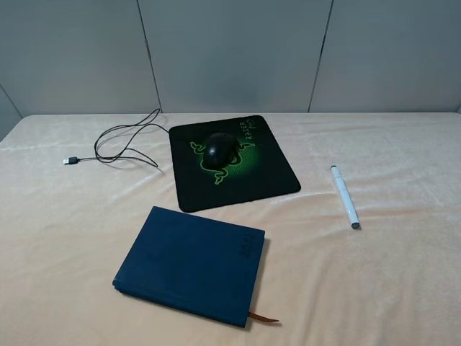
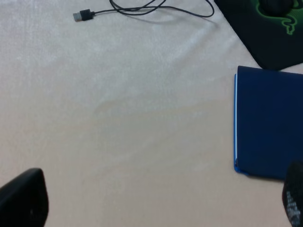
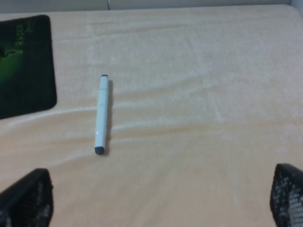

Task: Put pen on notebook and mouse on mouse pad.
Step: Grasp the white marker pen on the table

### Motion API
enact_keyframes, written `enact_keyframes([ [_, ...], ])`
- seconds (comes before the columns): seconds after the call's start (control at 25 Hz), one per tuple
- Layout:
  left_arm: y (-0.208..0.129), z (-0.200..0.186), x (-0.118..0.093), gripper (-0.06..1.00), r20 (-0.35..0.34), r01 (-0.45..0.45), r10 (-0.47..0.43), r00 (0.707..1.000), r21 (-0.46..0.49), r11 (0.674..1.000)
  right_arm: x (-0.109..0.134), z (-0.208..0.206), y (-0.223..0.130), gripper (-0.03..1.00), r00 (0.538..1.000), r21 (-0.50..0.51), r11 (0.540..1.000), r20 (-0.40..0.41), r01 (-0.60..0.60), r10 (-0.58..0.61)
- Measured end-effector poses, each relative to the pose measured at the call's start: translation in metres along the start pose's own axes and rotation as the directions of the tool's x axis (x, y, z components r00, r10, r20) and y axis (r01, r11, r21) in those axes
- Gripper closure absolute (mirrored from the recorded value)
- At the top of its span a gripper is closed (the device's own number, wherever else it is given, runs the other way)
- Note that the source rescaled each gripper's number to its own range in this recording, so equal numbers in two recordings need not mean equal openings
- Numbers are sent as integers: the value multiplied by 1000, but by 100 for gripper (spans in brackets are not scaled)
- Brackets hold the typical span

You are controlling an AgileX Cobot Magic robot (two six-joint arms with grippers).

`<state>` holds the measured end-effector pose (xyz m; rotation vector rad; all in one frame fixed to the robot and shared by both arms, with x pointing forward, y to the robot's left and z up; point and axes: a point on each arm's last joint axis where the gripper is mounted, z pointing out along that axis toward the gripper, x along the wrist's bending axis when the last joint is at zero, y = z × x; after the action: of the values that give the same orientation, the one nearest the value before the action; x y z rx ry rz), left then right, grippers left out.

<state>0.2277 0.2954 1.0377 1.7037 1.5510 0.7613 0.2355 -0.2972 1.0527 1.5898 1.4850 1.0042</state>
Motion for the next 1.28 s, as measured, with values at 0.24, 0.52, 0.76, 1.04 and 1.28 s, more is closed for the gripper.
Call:
enact_keyframes([
  [0.24,0,0,0,-5,0,0,0,1000,0,1000,0,0,0,-3,1000,0,1000,0,0,0],
  [0.52,0,0,0,-6,0,0,0,1000,0,1000,0,0,0,-3,1000,0,1000,0,0,0],
  [0.76,0,0,0,-6,0,0,0,1000,0,1000,0,0,0,-3,1000,0,1000,0,0,0],
  [1.04,0,0,0,-6,0,0,0,1000,0,1000,0,0,0,-3,1000,0,1000,0,0,0],
  [1.28,0,0,0,-6,0,0,0,1000,0,1000,0,0,0,-3,1000,0,1000,0,0,0],
])
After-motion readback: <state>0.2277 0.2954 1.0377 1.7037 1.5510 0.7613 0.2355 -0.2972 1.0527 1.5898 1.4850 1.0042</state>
